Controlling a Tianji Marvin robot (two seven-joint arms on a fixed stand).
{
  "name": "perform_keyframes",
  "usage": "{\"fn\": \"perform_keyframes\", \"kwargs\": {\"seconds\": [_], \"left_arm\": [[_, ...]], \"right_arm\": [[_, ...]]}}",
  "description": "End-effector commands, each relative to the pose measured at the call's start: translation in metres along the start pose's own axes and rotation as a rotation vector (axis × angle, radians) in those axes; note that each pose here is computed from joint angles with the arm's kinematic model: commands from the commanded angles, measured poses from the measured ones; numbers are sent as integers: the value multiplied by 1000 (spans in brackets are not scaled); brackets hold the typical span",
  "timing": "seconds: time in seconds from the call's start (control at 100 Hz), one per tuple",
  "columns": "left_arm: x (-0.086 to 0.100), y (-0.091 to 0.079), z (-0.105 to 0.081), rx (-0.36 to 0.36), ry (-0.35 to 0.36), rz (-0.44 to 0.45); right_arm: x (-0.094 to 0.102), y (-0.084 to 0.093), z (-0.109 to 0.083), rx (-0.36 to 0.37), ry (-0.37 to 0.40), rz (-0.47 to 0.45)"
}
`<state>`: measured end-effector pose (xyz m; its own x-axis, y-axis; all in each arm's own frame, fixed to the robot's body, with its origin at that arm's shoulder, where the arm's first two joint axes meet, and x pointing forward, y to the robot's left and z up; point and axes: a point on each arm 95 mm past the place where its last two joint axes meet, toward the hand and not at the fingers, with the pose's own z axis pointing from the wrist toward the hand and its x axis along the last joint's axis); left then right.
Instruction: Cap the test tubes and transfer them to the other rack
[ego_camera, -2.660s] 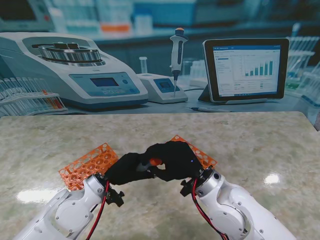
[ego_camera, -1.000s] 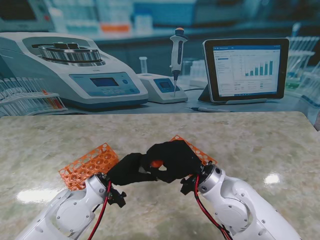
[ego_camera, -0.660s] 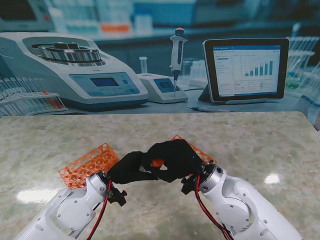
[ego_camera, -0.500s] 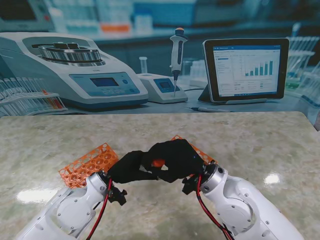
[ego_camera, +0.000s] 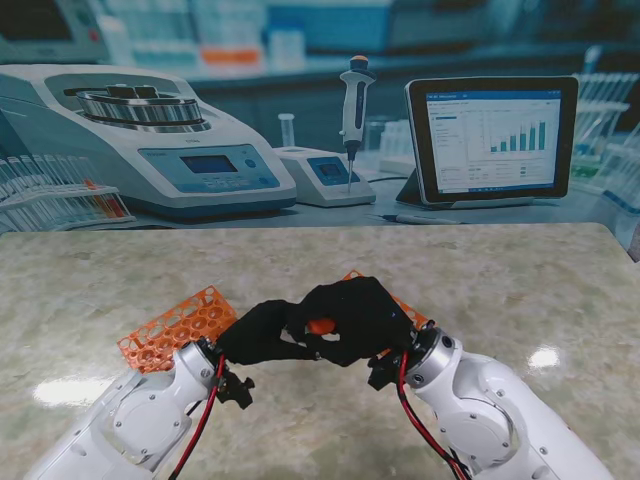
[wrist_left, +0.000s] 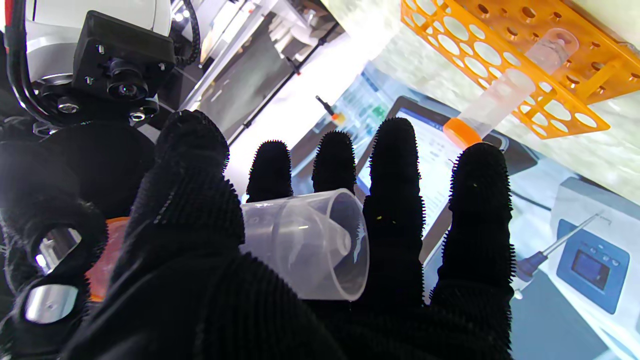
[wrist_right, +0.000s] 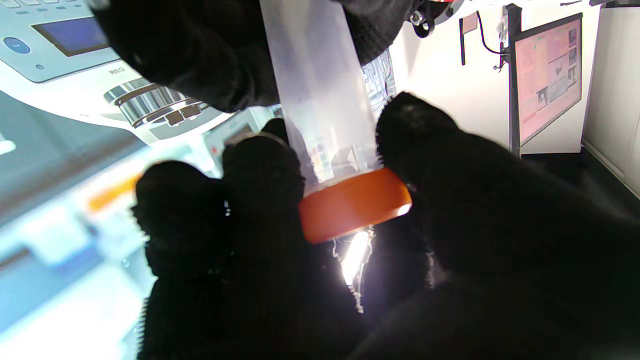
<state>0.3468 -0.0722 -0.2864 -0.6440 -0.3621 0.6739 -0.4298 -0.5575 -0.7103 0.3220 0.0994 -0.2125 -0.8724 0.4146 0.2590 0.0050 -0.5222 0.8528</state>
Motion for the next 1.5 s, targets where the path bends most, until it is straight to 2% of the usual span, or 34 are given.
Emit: {"fn": "perform_keyframes", "kwargs": {"seconds": [0.0,0.92,1.49], "left_arm": [[-2,-2,1,-2,-10,1],[-8,-4,1,-44,-26,48],[-14,-5,3,-79,-50,46]], "right_arm": [[8,1,0,2,20,7],[20,24,-7,1,30,-41],[32,35,-14,1,45,-75]]}}
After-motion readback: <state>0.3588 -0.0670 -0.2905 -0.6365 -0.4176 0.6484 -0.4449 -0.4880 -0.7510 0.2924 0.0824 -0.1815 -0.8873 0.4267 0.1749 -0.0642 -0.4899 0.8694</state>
